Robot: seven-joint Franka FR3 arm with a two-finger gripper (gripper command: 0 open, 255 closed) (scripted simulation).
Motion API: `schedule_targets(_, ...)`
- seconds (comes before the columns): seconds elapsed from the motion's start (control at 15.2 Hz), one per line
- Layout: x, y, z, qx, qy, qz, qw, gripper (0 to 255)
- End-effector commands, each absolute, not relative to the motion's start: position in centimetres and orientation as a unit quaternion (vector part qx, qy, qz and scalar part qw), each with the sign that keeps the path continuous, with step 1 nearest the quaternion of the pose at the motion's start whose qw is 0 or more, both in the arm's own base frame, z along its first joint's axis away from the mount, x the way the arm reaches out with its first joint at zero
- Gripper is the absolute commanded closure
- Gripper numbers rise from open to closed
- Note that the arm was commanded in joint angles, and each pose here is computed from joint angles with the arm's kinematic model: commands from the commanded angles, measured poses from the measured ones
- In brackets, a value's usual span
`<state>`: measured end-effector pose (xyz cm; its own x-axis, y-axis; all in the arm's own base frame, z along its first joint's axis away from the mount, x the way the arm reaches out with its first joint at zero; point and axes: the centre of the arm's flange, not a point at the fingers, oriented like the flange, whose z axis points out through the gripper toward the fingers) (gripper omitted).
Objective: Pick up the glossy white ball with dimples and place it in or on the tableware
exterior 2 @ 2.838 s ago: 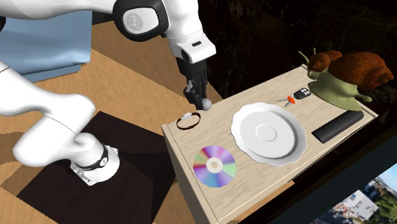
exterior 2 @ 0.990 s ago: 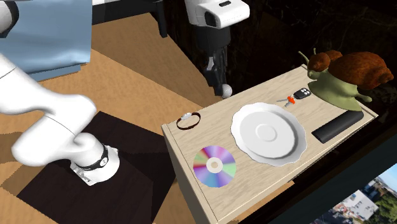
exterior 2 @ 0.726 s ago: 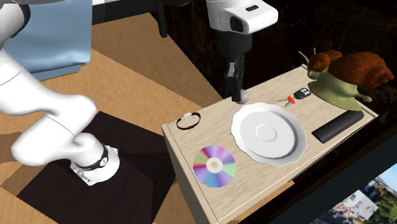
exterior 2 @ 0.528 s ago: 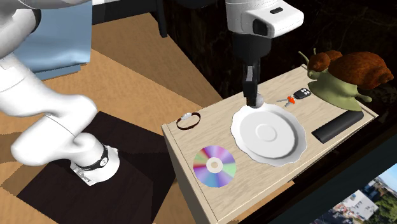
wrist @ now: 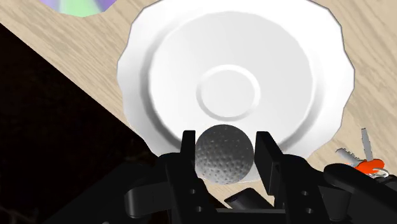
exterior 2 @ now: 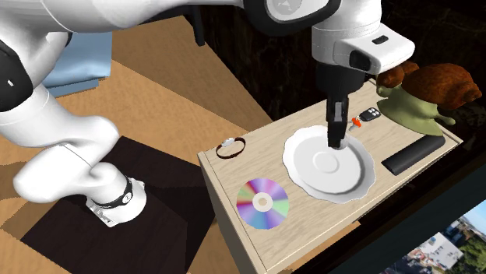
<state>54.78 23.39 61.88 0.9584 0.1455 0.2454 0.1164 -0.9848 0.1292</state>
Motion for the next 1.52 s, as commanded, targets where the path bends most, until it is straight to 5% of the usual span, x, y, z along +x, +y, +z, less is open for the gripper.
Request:
schedule_targets(0.0,54.9,23.4,60.9,0.988,0.066,0.128,0.057,255)
schedule_targets(1.06,54.8,23.5,57.0,0.987,0.066,0.138,0.056,255)
schedule_targets(1.12,54.8,23.5,57.0,0.987,0.066,0.138,0.056,0)
schedule_targets(1.25,56.7,16.2,58.0,0.982,0.058,0.129,-0.125,0)
schedule_targets(1.32,57.5,13.6,57.8,0.973,0.055,0.125,-0.188,0)
schedule_targets(1.45,57.7,14.0,56.8,0.973,0.055,0.125,-0.188,0)
